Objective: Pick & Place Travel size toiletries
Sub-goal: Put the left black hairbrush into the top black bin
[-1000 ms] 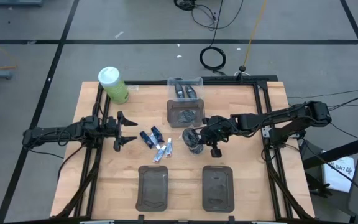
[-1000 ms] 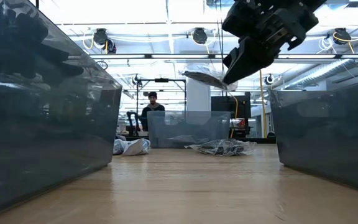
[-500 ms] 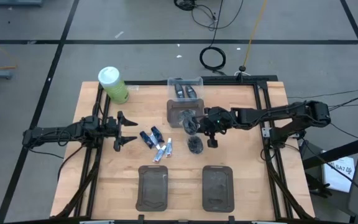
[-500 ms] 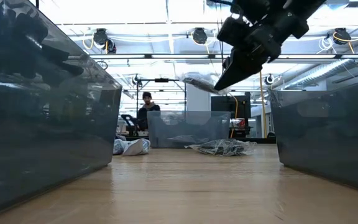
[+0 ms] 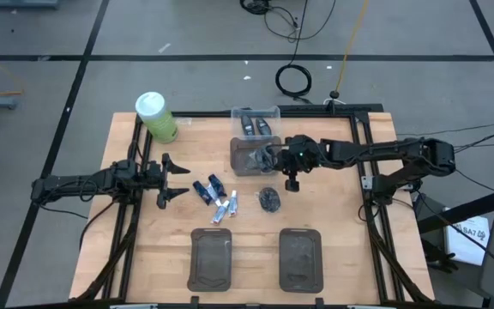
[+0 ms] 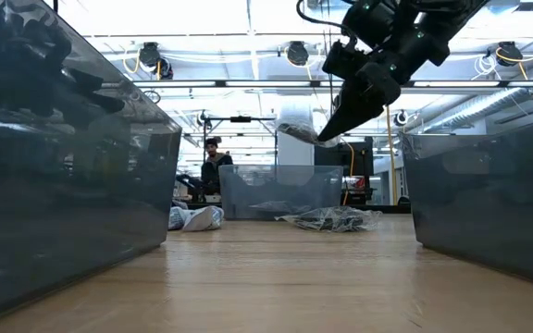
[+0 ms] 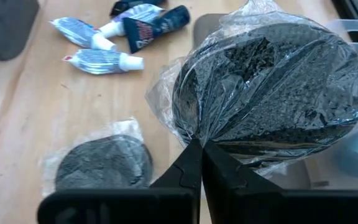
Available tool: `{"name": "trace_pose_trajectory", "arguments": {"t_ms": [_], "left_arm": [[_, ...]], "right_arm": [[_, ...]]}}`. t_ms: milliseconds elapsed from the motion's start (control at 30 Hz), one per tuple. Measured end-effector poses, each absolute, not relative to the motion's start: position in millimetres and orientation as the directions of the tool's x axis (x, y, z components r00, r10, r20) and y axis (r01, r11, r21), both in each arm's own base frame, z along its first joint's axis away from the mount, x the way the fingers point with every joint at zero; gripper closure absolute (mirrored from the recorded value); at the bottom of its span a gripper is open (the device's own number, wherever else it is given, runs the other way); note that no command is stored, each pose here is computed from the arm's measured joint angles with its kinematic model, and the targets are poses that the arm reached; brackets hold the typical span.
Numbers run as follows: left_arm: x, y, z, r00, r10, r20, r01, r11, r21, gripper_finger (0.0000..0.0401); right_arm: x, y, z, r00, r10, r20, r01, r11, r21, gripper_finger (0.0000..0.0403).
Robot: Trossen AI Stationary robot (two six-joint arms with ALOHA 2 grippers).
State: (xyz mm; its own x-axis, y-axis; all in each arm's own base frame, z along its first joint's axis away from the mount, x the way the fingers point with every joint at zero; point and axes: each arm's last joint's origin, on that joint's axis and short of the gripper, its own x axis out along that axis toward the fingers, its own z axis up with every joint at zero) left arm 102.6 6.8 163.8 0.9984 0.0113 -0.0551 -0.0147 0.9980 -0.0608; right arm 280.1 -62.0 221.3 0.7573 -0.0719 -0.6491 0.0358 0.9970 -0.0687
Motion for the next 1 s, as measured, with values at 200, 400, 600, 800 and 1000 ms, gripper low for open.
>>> {"name": "trace_pose_trajectory", "arguments": {"t_ms": [200,400,600,800,1000], "left_arm": [[102.6,6.8,163.7,0.998,0.011,-0.055,-0.014,0.998,-0.061,0.0095],[102.6,6.9,163.7,0.998,0.011,-0.055,-0.015,0.998,-0.061,0.0095],[102.6,6.8,163.8,0.998,0.011,-0.055,-0.015,0.998,-0.061,0.0095],[102.6,6.8,163.8,0.998,0.011,-0.055,-0.015,0.998,-0.061,0.0095],[102.6,6.9,163.8,0.998,0.012,-0.055,-0.015,0.998,-0.061,0.0095]], "right_arm": [[278.3,-69.3,221.2,0.755,-0.092,-0.649,0.062,0.996,-0.069,0.0403],[280.3,-70.2,223.6,0.776,-0.095,-0.624,0.063,0.995,-0.073,0.0403],[285.9,-71.7,235.2,0.813,-0.104,-0.572,0.052,0.993,-0.107,0.0403],[287.0,-75.5,242.5,0.806,-0.111,-0.581,0.062,0.993,-0.104,0.0403],[292.6,-82.3,247.8,0.774,-0.116,-0.622,0.08,0.993,-0.087,0.0403]]}}
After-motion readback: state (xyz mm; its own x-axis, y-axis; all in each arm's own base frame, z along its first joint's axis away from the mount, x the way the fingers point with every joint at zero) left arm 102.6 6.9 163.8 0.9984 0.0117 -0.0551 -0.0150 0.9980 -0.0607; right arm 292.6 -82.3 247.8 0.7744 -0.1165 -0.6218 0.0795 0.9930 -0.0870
